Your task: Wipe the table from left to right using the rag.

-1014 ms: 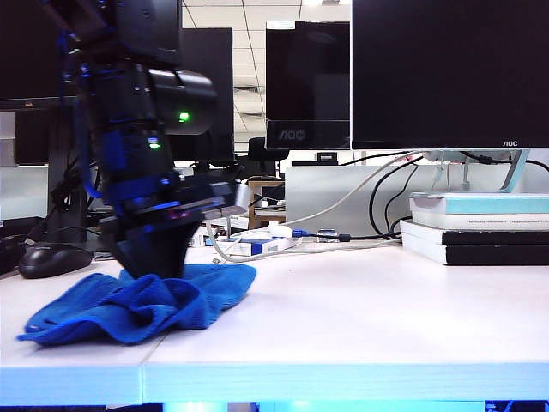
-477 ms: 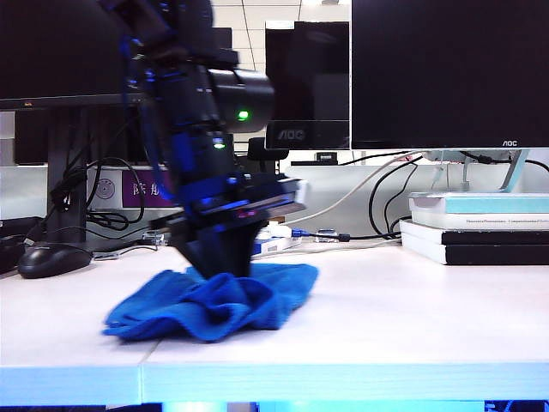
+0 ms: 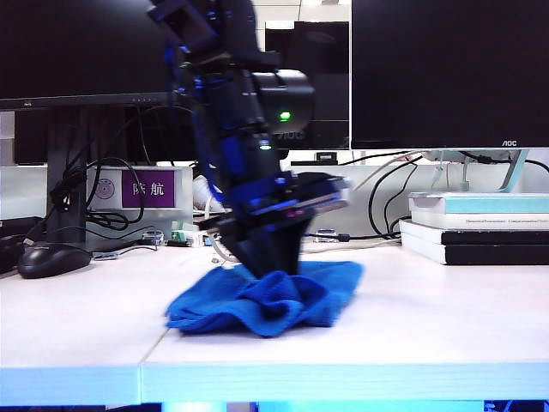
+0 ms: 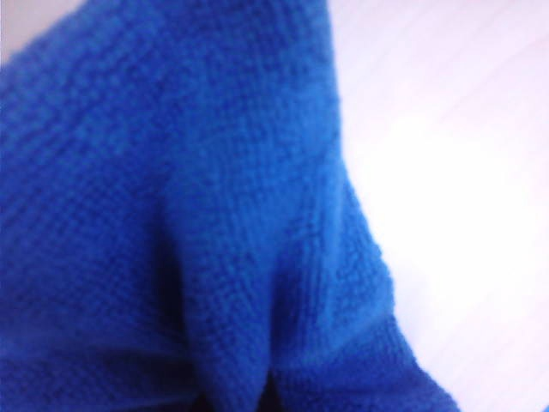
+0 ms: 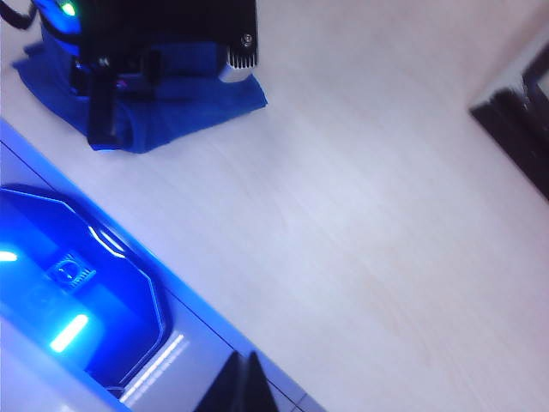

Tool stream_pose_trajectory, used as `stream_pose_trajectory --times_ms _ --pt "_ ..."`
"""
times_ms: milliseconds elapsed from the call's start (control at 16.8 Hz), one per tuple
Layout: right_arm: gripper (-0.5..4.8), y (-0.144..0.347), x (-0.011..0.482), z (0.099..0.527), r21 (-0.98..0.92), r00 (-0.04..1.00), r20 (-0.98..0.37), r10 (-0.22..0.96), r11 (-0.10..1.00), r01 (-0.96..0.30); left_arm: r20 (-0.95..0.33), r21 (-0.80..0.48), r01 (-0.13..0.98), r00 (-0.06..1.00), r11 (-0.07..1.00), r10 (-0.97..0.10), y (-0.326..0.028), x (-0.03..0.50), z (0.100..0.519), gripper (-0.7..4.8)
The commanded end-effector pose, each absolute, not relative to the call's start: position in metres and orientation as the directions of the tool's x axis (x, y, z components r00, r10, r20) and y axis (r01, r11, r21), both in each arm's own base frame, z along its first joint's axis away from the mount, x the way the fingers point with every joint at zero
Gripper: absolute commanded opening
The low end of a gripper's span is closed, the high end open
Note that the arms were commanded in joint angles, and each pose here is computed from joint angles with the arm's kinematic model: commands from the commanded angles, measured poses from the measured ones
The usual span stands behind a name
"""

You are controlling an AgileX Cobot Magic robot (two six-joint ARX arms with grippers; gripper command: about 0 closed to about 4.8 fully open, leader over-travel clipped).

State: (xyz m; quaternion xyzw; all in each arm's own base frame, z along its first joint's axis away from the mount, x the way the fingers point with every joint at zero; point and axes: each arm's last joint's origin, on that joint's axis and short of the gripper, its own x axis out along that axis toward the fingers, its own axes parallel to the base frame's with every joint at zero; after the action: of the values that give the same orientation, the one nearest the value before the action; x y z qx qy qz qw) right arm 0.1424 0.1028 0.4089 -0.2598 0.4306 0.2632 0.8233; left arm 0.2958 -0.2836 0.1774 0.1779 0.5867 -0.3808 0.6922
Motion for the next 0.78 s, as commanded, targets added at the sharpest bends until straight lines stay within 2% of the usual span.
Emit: stream_pose_trajectory --times_ms 60,298,776 --pt "-0.04 0.099 0.137 0.414 -0.204 0.52 -0.826 0.218 0.744 -0.636 -0.945 -0.211 0.757 0.003 0.619 -0.326 -0.3 0.291 0.171 -0.06" --pt "-0.04 0.093 0.135 0.417 -0.271 0.582 -0.801 0.137 0.785 -0.558 -0.941 -0.232 0.771 -0.025 0.593 -0.336 -0.316 0.284 0.166 -0.06" --pt "-0.04 0.073 0.109 0.43 -0.203 0.65 -0.74 0.173 0.864 -0.461 -0.919 -0.229 0.799 0.011 0.556 -0.393 -0.347 0.29 0.178 -0.06"
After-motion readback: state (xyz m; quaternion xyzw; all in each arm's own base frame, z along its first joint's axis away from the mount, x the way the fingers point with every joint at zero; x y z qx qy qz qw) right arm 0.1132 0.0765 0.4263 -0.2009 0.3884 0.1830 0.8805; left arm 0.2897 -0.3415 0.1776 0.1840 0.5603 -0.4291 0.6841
